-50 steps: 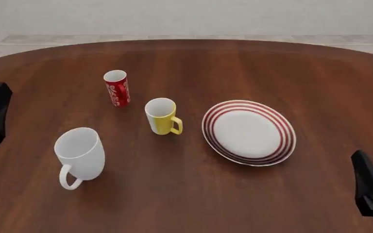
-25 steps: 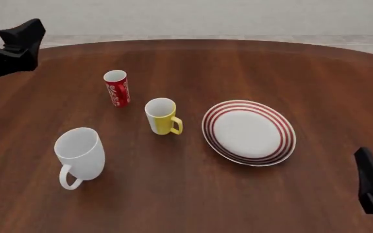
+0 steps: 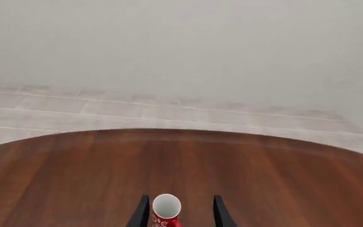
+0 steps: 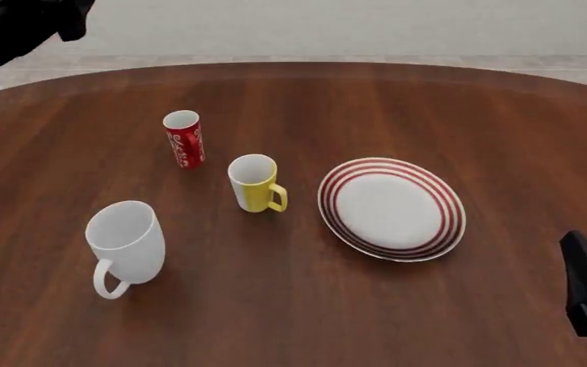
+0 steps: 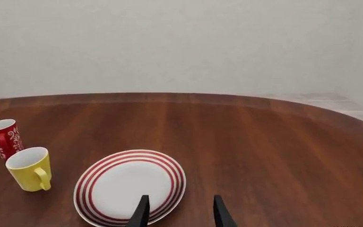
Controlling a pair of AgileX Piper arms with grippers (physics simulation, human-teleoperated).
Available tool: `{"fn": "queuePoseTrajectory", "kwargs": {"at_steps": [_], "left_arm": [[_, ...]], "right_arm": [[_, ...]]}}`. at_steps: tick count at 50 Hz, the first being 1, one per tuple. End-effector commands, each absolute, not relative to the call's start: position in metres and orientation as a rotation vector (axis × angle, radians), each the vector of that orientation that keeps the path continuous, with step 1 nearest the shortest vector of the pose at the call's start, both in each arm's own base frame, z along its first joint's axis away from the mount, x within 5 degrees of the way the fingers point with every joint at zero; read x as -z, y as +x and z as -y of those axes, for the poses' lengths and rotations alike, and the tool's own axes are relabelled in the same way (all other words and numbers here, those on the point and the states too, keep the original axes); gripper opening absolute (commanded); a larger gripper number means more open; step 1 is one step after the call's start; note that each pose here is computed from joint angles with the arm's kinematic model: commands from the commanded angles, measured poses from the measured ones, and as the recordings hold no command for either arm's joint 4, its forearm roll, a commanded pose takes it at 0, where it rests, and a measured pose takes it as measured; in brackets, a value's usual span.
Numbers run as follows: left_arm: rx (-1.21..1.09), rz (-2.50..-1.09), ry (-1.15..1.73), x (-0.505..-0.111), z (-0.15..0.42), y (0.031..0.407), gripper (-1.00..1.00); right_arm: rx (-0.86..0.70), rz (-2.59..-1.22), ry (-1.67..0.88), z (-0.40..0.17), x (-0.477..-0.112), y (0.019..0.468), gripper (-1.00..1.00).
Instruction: Pick up the red mug and put it on the plate
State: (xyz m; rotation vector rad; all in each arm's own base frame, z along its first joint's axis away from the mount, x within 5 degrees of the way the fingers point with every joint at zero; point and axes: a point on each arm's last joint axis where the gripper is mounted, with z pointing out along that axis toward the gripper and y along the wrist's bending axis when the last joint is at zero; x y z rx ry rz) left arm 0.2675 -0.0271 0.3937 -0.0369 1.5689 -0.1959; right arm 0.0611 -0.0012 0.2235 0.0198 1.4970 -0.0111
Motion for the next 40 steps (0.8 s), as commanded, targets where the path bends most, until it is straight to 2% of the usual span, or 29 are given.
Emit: {"fn": "queuePoseTrajectory", "kwargs": {"at_steps": [1,17,40], "left_arm": [[0.173,-1.624,-0.113,-0.403,0.013,0.295,1.00],[0.176,-1.721,-0.213,-0.386,-0.001,0.335,1.00],[0.260,-1.807,-0.254,-0.363,0.016,0.366,1.00]], "right_arm": [[0.009,-1.493,0.024,0.001,-0.219,0.061,1.00],[0.009,-1.489,0.019,0.001,-0.215,0.060,1.00],[0.010,-1.484,0.016,0.001,-0.215,0.059,1.00]]}}
